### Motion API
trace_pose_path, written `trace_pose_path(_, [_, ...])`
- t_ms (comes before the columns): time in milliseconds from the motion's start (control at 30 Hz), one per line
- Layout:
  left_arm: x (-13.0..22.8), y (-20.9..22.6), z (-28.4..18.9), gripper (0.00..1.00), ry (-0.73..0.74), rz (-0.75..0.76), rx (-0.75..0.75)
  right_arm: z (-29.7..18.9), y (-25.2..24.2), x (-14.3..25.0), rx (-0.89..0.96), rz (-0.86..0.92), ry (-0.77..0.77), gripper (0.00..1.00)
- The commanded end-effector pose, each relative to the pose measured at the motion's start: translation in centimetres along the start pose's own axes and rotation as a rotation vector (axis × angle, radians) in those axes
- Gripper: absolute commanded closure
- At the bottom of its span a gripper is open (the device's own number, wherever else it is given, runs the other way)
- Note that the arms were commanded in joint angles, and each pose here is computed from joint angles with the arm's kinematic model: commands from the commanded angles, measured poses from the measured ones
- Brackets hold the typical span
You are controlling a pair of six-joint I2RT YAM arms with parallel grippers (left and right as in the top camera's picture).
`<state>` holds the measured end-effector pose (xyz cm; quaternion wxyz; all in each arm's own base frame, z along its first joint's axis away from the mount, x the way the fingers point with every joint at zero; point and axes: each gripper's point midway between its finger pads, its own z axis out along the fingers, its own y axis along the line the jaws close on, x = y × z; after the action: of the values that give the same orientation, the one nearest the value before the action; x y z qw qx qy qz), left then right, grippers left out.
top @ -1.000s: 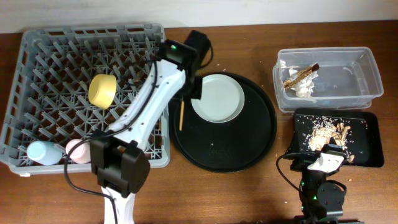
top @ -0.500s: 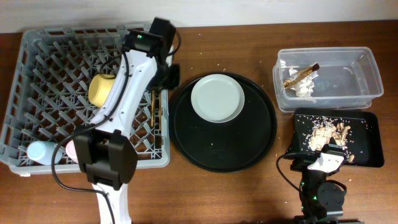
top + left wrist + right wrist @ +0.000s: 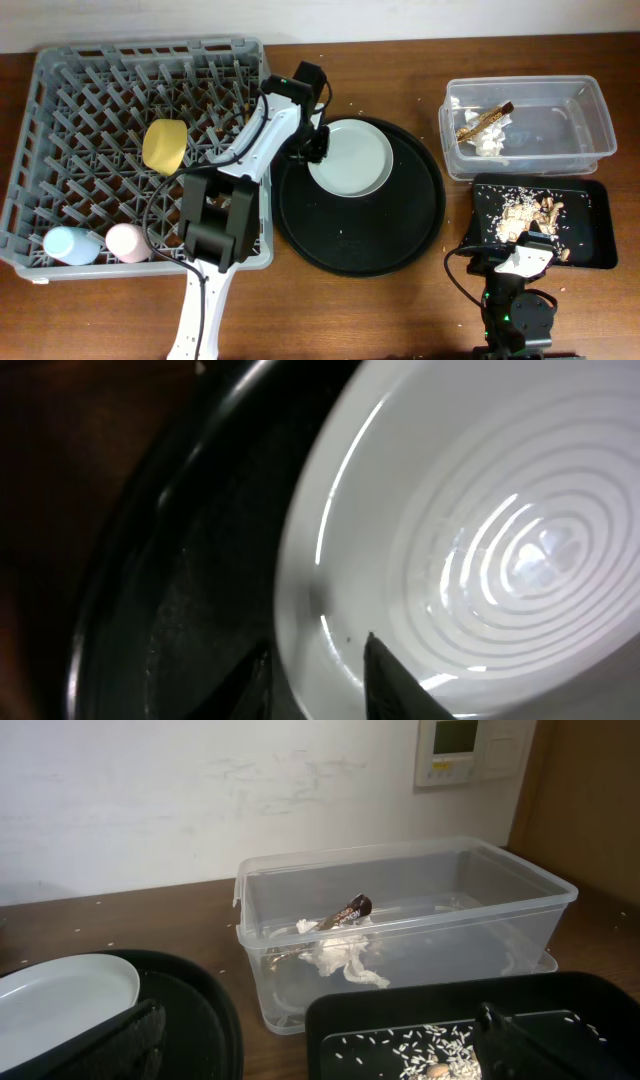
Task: Sort waste into correct bins and load items into the dishwasher rack
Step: 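Grasp the white plate's rim and stand it in the rack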
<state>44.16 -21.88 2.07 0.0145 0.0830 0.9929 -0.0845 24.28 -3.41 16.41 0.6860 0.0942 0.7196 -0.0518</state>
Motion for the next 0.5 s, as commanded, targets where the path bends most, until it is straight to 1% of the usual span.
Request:
trace_pose_path(0, [0.1,-1.6,0.1,0.94,0.015,0.008,0.083,0.0,-0.1,0.4,0.003,-0.008,0.005,0.01])
trace_pose_path(33, [0.2,-2.1,0.0,1.00,0.020,0.009,0.109,0.0,-0.1,0.4,0.003,-0.008,0.005,0.01])
trace_pose_path(67, [0.3,-2.5,-0.1,1.00,0.023,0.030,0.140,0.0,-0.1,0.4,0.003,-0.008,0.005,0.01])
trace_pose_path(133, [0.1,-2.6,-0.6,1.00,0.024,0.026,0.195,0.0,-0.1,0.4,0.004,-0.008,0.005,0.01])
trace_pose_path(200, [-0.8,-2.6,-2.7,1.00,-0.006,0.013,0.267,0.0,-0.1,0.4,0.004,-0.008,0.005,0.02])
trace_pose_path(267, [-1.6,-2.4,-6.0,1.00,-0.073,0.028,0.290,0.0,-0.1,0.4,0.003,-0.008,0.005,0.01])
trace_pose_path(300, [-1.3,-2.5,-7.6,1.00,-0.091,0.059,0.292,0.0,-0.1,0.4,0.003,-0.008,0.005,0.02])
trace_pose_path(367, [-1.0,-2.7,-9.6,1.00,-0.112,0.063,0.303,0.0,-0.1,0.4,0.004,-0.008,0.005,0.02])
trace_pose_path(467, [-1.2,-2.0,-16.5,1.00,-0.255,0.084,0.316,0.0,-0.1,0.4,0.004,-0.008,0.005,0.02])
